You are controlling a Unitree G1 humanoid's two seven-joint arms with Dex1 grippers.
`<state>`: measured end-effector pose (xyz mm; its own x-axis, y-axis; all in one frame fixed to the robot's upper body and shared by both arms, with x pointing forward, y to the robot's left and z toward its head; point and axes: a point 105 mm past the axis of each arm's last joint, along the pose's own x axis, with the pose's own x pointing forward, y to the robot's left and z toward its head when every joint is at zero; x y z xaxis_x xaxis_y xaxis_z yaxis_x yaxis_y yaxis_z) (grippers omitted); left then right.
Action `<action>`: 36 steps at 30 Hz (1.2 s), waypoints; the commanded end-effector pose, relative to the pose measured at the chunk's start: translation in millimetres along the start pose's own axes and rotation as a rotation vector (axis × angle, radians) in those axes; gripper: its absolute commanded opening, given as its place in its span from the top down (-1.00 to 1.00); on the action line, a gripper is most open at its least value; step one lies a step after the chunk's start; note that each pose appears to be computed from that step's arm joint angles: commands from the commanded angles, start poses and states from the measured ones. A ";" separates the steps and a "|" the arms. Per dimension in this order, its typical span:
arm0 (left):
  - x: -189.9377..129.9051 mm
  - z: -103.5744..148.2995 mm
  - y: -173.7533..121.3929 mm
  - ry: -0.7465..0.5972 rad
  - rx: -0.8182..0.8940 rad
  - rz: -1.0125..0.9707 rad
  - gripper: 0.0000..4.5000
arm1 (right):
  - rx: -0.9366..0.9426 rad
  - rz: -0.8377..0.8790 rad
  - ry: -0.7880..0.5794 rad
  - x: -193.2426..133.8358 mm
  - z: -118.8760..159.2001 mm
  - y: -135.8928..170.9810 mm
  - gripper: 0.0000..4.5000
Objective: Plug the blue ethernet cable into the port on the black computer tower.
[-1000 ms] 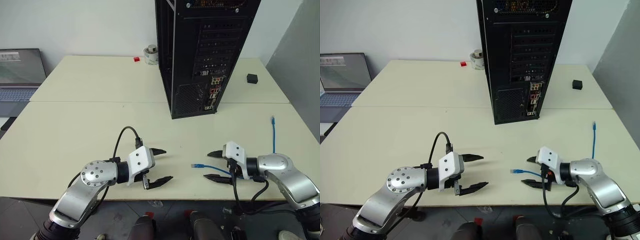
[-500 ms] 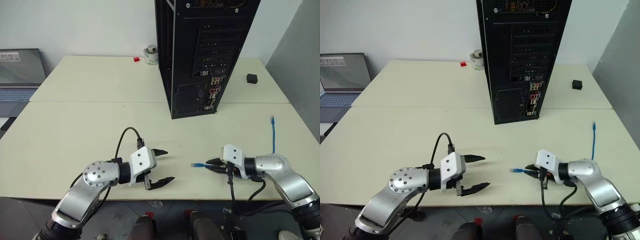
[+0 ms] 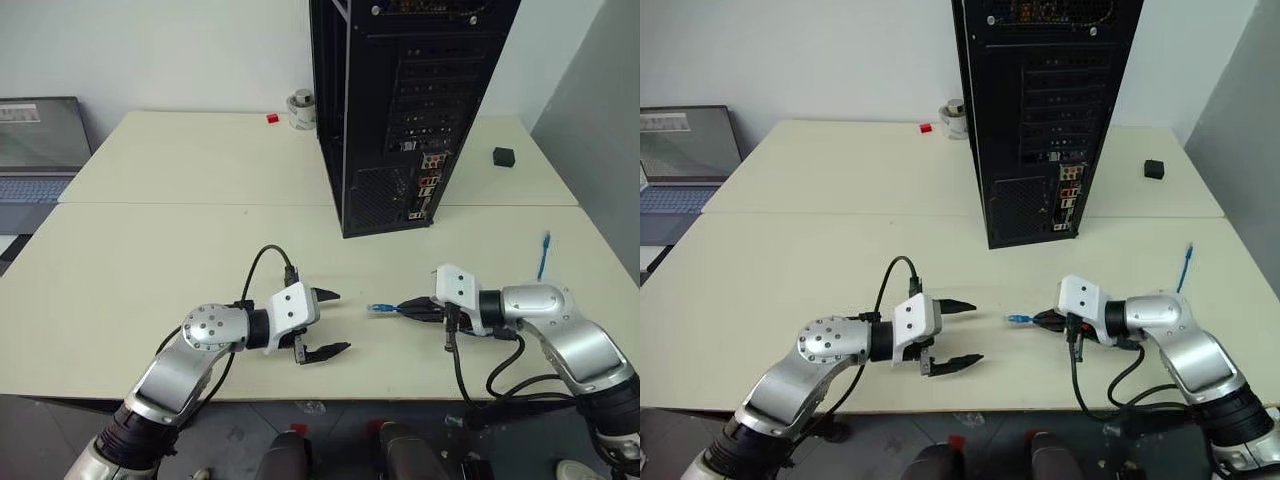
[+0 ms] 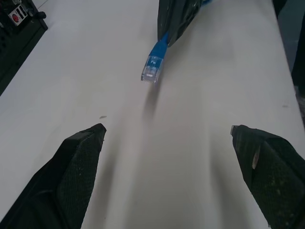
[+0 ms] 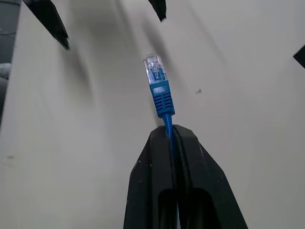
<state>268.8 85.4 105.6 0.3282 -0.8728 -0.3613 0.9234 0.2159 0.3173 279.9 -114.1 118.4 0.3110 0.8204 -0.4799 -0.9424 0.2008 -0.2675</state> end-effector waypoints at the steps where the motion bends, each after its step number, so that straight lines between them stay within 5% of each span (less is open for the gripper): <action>1: 7.0 10.3 3.9 -0.040 0.057 -0.021 -1.00 | -0.004 0.037 -0.014 2.7 12.7 3.8 0.99; 9: 16.8 14.1 3.7 -0.091 0.049 -0.081 -1.00 | 0.009 0.053 -0.009 8.9 13.9 5.5 0.99; 30: 25.3 10.2 6.6 -0.105 0.073 -0.094 0.85 | -0.031 0.067 -0.031 15.1 26.3 6.5 1.00; 36: 25.7 9.3 6.4 -0.104 0.075 -0.082 0.88 | -0.056 0.077 -0.024 15.8 28.1 7.5 1.00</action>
<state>283.3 65.3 99.8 0.2288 -0.9170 -0.3269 0.9378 0.1175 0.3268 278.1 -91.9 119.7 0.2514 0.8281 -0.5011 -0.9614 0.1537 -0.2283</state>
